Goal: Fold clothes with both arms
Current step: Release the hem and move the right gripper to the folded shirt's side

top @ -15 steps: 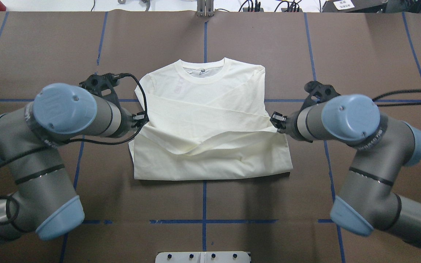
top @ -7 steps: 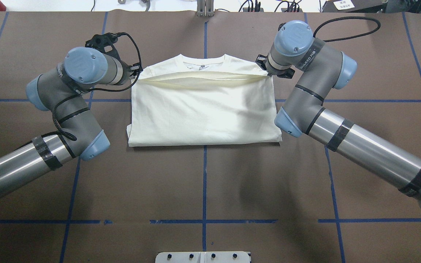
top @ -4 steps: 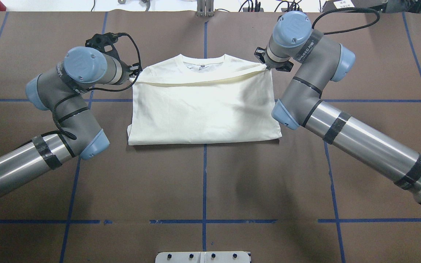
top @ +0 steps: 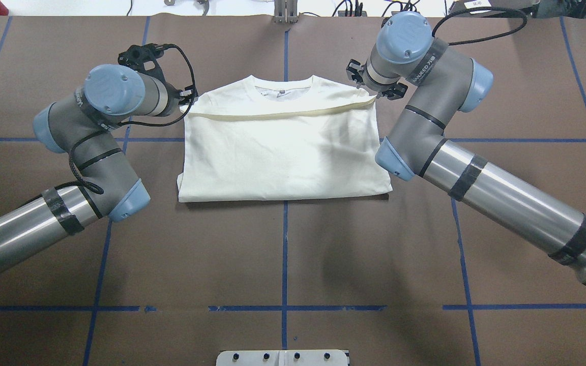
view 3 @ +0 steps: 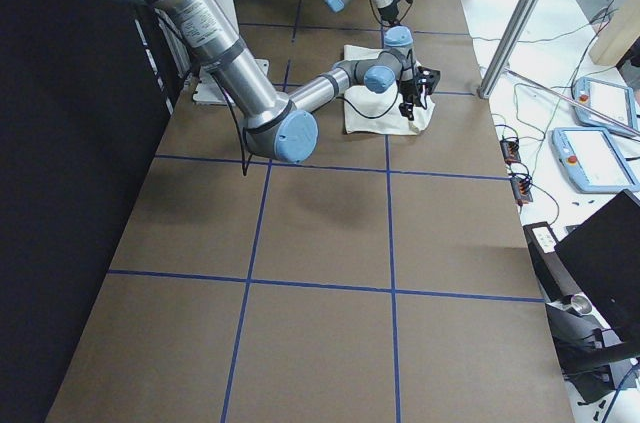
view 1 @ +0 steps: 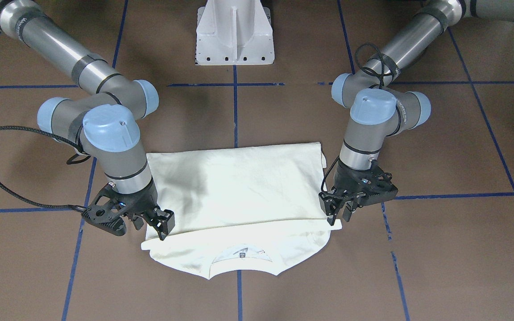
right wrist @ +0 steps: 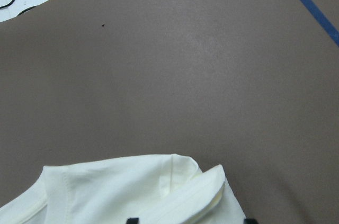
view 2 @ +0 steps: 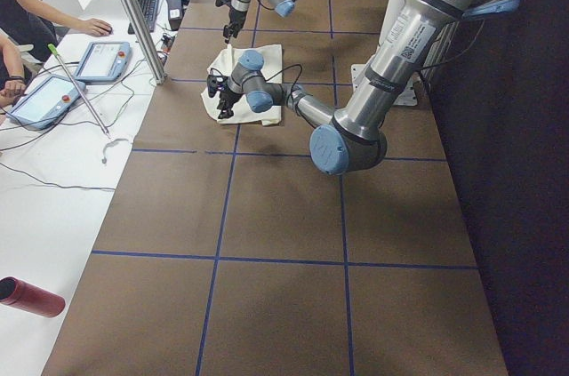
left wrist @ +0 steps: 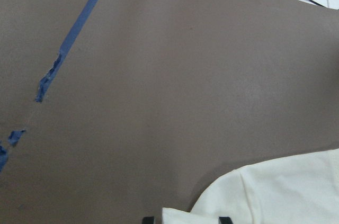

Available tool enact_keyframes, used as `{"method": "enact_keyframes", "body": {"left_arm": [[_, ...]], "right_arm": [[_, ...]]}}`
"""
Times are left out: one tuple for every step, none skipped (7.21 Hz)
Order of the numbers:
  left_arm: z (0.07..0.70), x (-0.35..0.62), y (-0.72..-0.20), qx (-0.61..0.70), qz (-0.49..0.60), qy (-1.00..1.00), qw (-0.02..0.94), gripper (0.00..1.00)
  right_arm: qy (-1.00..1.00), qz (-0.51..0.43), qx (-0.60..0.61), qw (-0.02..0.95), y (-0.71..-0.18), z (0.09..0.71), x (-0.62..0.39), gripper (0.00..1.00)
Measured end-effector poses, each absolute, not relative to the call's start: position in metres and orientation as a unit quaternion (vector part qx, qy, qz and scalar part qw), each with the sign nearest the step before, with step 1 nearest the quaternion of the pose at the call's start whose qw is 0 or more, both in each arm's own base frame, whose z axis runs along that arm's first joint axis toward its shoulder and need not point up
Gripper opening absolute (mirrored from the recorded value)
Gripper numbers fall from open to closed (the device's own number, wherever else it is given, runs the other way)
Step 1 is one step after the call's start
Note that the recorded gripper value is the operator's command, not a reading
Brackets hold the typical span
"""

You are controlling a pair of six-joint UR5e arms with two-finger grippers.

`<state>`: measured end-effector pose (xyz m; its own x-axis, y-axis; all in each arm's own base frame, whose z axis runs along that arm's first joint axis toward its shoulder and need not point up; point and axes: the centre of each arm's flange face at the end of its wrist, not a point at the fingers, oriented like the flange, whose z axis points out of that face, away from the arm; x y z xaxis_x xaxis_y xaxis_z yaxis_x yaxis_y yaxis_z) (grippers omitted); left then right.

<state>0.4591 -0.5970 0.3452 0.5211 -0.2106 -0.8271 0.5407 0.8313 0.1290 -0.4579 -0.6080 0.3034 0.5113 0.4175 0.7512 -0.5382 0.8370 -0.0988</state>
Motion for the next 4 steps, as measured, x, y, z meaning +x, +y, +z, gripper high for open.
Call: {"method": "enact_keyframes", "body": {"left_arm": [[0.346, 0.458, -0.596, 0.189, -0.22, 0.439, 0.85, 0.5], [0.346, 0.457, -0.595, 0.189, -0.219, 0.441, 0.85, 0.5], [0.342, 0.457, -0.594, 0.19, -0.219, 0.444, 0.848, 0.5], [0.336, 0.456, -0.593, 0.192, -0.219, 0.447, 0.846, 0.5]], "right_arm": [[-0.425, 0.27, 0.059, 0.862, -0.56, 0.318, -0.45, 1.0], [-0.431, 0.278, 0.044, 0.857, -0.511, 0.334, -0.446, 0.97], [-0.431, 0.296, 0.036, 0.852, -0.477, 0.344, -0.446, 0.83], [-0.431, 0.319, 0.027, 0.844, -0.455, 0.349, -0.449, 0.77]]}}
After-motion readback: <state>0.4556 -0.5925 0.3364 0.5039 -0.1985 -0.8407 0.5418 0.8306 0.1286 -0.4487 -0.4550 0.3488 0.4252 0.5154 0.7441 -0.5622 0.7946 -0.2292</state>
